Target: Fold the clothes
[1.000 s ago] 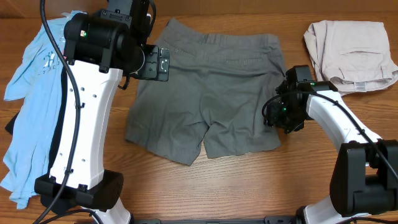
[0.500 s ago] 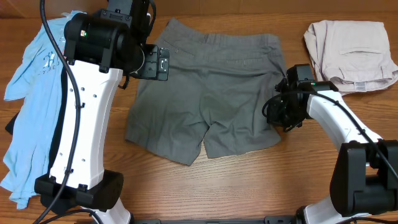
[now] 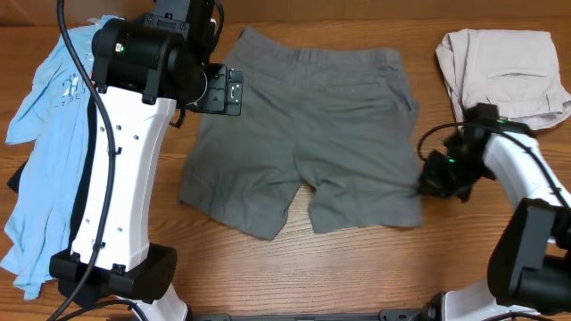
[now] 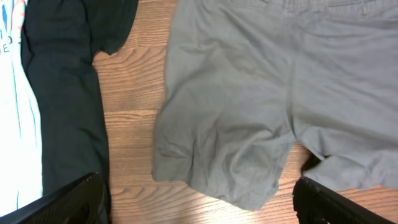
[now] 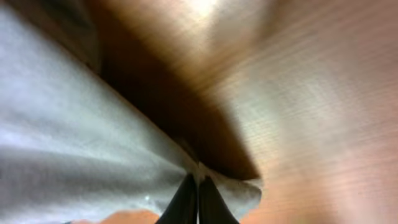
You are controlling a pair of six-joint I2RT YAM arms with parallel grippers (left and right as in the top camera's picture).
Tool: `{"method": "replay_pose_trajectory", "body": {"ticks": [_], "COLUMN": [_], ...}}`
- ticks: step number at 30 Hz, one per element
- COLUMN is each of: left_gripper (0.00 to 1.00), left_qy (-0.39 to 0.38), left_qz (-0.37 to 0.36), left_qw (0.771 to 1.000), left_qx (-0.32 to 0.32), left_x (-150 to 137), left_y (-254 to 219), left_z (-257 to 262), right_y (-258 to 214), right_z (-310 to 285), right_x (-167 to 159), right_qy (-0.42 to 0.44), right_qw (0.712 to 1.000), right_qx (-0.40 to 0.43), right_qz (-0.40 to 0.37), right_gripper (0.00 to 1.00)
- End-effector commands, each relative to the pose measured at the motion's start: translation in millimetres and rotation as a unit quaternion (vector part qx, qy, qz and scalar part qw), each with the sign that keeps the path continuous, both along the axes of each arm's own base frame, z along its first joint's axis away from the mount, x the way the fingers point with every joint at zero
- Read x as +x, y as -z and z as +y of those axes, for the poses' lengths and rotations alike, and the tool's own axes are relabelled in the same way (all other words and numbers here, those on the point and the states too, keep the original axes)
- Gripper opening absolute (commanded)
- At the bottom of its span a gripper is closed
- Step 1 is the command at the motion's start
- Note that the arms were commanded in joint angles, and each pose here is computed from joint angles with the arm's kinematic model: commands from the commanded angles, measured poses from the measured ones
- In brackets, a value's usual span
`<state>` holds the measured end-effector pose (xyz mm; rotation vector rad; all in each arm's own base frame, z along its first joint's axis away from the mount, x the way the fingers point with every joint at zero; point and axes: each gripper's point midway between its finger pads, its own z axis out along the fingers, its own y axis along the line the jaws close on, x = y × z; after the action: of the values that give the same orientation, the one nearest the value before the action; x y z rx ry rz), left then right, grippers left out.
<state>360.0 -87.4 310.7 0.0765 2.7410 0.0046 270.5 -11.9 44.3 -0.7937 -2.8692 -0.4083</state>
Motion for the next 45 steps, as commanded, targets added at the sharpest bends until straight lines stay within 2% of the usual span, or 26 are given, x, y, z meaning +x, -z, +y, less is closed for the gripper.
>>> {"method": "replay_pose_trajectory", "body": {"ticks": [1, 2, 3, 7, 12, 15, 16, 18, 19, 24, 28, 32, 38, 40, 41, 45], "left_gripper": [1.00, 1.00, 1.00, 1.00, 1.00, 1.00, 1.00, 1.00, 1.00, 1.00, 1.00, 1.00, 1.00, 1.00, 1.00, 1.00], "left_qy": [-0.007, -0.006, -0.006, -0.006, 0.015, 0.061, 0.072, 0.090, 0.090, 0.095, 0.118, 0.135, 0.124, 0.126, 0.128, 0.134], "left_qz": [-0.003, -0.003, -0.003, -0.002, -0.006, -0.025, -0.036, -0.052, -0.052, -0.012, 0.034, 0.048, 0.013, 0.006, 0.004, -0.007], "left_qw": [1.000, 1.000, 1.000, 1.000, 1.000, 0.998, 0.997, 0.995, 0.994, 0.995, 0.992, 0.990, 0.992, 0.992, 0.992, 0.991], "left_qx": [0.004, 0.003, 0.003, 0.003, 0.005, -0.005, -0.008, -0.009, -0.009, -0.004, 0.006, 0.015, 0.003, -0.002, -0.006, -0.005], "left_x": [0.4, 0.6, 0.7, 1.1, 11.5, 34.4, 45.6, 72.4, 82.2, 110.0, 119.0, 128.6, 146.8, 150.0, 151.0, 155.6], "left_y": [-0.8, -0.7, -0.8, -0.1, 4.9, 10.7, 13.3, 25.7, 33.4, 87.7, 134.5, 160.8, 155.1, 153.9, 153.3, 151.4], "left_z": [4.0, 3.7, 3.7, 3.5, -1.4, -16.2, -21.3, -31.2, -34.0, -43.4, -48.5, -50.5, -48.3, -49.8, -51.6, -53.4], "right_y": [-1.3, -1.2, -1.2, -1.3, -11.9, -29.6, -38.4, -52.5, -55.5, -57.0, -54.0, -41.1, 0.4, 11.2, 13.8, 19.2], "right_z": [-8.1, -8.7, -8.6, -8.4, -2.0, 2.9, 6.4, 17.2, 23.3, 62.3, 87.3, 108.7, 121.0, 120.6, 119.7, 107.0], "right_x": [-12.2, -13.0, -13.3, -13.1, -5.7, 5.8, 11.1, 18.5, 20.2, 30.4, 44.6, 54.3, 53.0, 51.1, 50.6, 51.4], "right_qy": [0.042, 0.042, 0.042, 0.042, 0.016, 0.000, -0.014, -0.040, -0.052, -0.115, -0.127, -0.146, -0.169, -0.170, -0.170, -0.161], "right_qw": [0.999, 0.999, 0.999, 0.999, 1.000, 0.999, 0.998, 0.995, 0.993, 0.985, 0.981, 0.977, 0.979, 0.981, 0.981, 0.982], "right_qx": [-0.004, -0.006, -0.006, -0.005, 0.017, 0.029, 0.033, 0.035, 0.034, 0.034, 0.001, -0.016, -0.021, -0.022, -0.024, -0.045], "right_qz": [0.031, 0.033, 0.033, 0.033, 0.004, -0.036, -0.058, -0.090, -0.098, -0.125, -0.147, -0.156, -0.112, -0.097, -0.093, -0.086], "right_gripper": [0.04, 0.04, 0.09, 0.42, 0.52, 0.64, 0.78, 0.90, 0.91, 0.91, 0.89, 0.72, 0.54, 0.45, 0.42, 0.42]}}
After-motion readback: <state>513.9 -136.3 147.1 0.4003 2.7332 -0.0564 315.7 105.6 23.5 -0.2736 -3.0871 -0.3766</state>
